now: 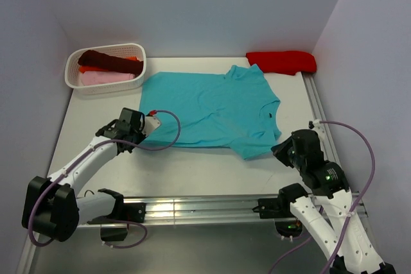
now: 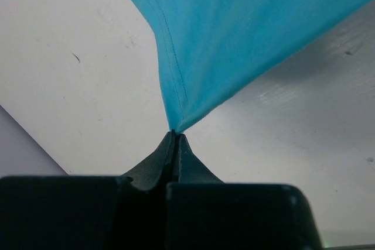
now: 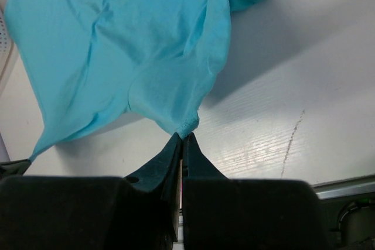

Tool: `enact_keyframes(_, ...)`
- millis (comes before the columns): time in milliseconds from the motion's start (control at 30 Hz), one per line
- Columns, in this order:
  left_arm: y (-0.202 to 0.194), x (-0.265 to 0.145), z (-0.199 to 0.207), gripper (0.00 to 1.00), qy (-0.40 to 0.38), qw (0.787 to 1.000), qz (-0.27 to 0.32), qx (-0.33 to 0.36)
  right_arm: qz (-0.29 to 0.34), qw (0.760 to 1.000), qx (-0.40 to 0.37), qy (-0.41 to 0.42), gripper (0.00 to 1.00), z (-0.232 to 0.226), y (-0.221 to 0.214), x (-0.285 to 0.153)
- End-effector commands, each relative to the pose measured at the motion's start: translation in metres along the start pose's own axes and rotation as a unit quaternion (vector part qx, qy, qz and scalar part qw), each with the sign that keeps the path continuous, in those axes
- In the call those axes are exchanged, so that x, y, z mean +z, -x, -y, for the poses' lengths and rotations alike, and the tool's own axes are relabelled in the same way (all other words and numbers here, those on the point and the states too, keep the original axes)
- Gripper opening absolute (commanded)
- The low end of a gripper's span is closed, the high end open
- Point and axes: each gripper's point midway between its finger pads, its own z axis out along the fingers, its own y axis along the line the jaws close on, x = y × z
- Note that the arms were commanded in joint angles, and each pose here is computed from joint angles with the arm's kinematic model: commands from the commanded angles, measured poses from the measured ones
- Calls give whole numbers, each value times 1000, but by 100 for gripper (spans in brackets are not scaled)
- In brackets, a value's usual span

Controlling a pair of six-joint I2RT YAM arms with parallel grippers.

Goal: Roll the t-shirts
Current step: Fold the tshirt

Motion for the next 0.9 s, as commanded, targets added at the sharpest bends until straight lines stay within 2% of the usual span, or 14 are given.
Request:
enact_keyframes(0, 3, -3, -8, 0, 3, 1000, 11, 3, 4, 1000, -1, 9, 0, -5, 3, -2)
enact_keyframes(167, 25, 1, -22, 0, 8, 1000, 22, -19, 5, 1000, -22, -3, 0, -18, 14, 12)
enact_keyframes(400, 72, 27, -57, 0, 41, 998, 25, -45, 26, 997, -64, -37, 0, -54, 55, 38)
enact_keyframes(533, 89, 46, -75, 0, 64, 996, 21, -53, 15, 994, -80, -74, 0, -62, 69, 71)
enact_keyframes(867, 114, 95, -118, 0, 94, 992, -4, -86, -5, 991, -83, -102, 0, -79, 106, 140)
